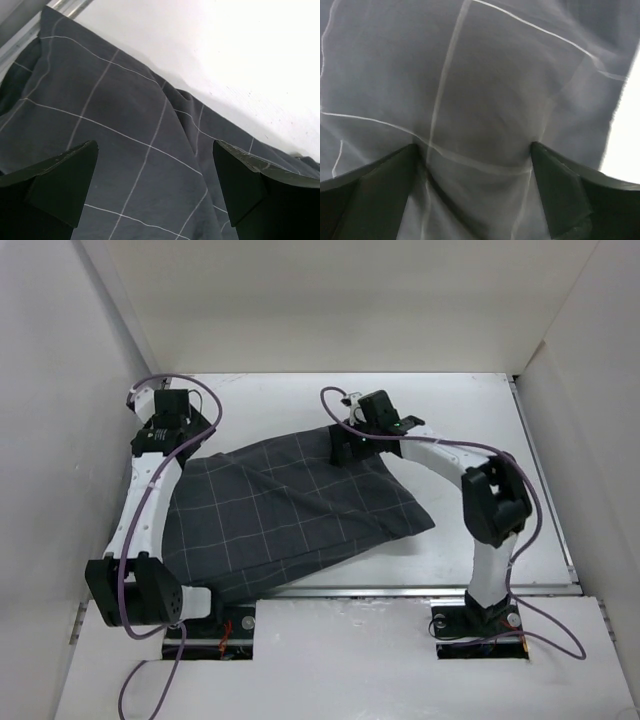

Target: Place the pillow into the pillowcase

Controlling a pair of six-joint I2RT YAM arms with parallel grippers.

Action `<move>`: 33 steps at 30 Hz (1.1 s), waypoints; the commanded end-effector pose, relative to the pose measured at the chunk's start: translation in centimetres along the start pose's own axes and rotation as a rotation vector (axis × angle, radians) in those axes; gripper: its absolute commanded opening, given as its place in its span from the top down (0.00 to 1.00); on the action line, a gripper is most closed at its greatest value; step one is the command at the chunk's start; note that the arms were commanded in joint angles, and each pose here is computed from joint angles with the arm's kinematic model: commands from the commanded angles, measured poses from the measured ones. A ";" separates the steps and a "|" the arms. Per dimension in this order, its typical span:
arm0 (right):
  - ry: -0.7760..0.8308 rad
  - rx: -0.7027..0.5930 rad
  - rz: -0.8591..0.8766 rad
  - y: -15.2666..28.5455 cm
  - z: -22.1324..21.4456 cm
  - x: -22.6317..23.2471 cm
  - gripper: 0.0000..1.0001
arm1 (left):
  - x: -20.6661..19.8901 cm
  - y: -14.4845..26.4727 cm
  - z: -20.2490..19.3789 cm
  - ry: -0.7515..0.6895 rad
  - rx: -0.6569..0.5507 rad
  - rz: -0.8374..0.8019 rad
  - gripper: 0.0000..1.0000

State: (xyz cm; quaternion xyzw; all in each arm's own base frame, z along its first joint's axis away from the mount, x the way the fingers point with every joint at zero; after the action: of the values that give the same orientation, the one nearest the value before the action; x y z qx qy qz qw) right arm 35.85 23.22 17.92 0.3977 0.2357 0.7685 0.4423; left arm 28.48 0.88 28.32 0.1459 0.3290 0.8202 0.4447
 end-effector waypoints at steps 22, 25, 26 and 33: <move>-0.255 -0.498 -0.016 10.3 10.0 -15.2 0.00 | -6.8 -0.5 1.9 -0.196 -0.111 -0.334 0.00; -0.238 -0.586 -0.090 14.2 10.4 -13.9 0.00 | -7.3 -1.1 0.4 -0.211 -0.062 -0.353 0.00; -0.232 -0.606 -0.117 15.2 10.5 -13.6 0.00 | -7.3 -1.2 0.0 -0.207 -0.047 -0.358 0.00; -0.223 -0.758 -0.152 22.8 7.7 -10.1 0.00 | -7.1 2.7 -0.7 -0.172 -0.166 -0.429 0.00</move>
State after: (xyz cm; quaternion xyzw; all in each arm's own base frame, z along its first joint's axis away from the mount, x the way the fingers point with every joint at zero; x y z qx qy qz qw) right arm 36.36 3.92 32.82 0.2978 -0.0559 0.7268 0.6164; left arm 32.17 -6.11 26.79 0.1703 0.2865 0.7056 0.6253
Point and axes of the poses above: each gripper's point midway between its finger pads, its own y axis back along the fingers, its own x axis along the line the jaws close on, z = x × y, the point moved 10 cm from there along y, back along the fingers, and after that the axes turned 14 degrees about -y, right-handed, at the moved point
